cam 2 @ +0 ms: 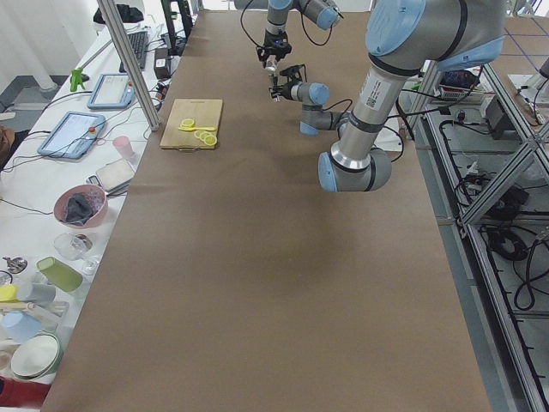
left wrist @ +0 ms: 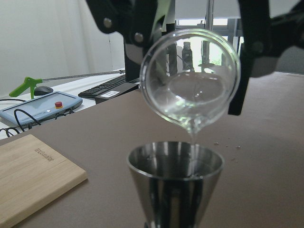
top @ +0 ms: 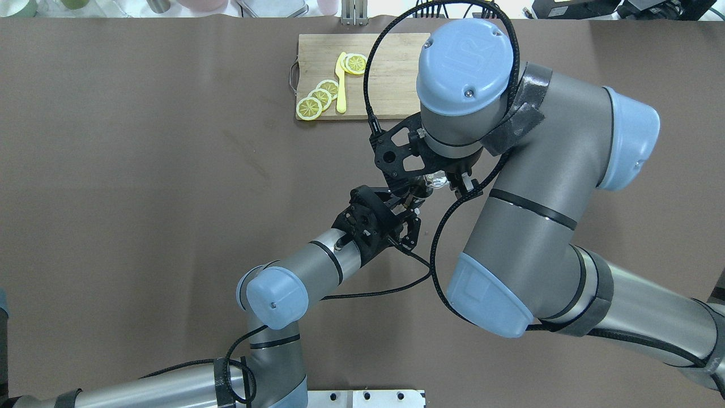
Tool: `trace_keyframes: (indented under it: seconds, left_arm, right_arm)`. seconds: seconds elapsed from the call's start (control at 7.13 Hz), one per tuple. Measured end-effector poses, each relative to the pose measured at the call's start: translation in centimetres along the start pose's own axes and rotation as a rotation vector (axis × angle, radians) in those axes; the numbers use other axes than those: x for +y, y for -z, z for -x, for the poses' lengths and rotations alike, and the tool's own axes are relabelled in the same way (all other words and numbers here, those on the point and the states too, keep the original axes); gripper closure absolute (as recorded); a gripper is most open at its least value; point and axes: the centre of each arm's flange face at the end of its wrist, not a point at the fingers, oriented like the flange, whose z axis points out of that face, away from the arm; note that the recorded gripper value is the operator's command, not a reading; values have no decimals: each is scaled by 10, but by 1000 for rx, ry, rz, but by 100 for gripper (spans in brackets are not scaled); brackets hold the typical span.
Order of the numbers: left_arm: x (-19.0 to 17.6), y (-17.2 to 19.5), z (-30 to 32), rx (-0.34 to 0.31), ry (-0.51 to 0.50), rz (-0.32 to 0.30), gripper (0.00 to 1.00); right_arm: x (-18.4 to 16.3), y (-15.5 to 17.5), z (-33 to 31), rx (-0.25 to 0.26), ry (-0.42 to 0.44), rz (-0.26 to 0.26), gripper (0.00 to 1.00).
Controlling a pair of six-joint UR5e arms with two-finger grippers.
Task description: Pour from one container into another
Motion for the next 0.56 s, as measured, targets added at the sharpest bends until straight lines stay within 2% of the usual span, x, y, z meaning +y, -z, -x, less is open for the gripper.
trace_keyframes:
  seconds: [0.56]
  left_arm:
    - [0, 0, 1, 0, 0, -1, 100]
  right_arm:
    - [-6, 2, -2, 1, 5, -3, 100]
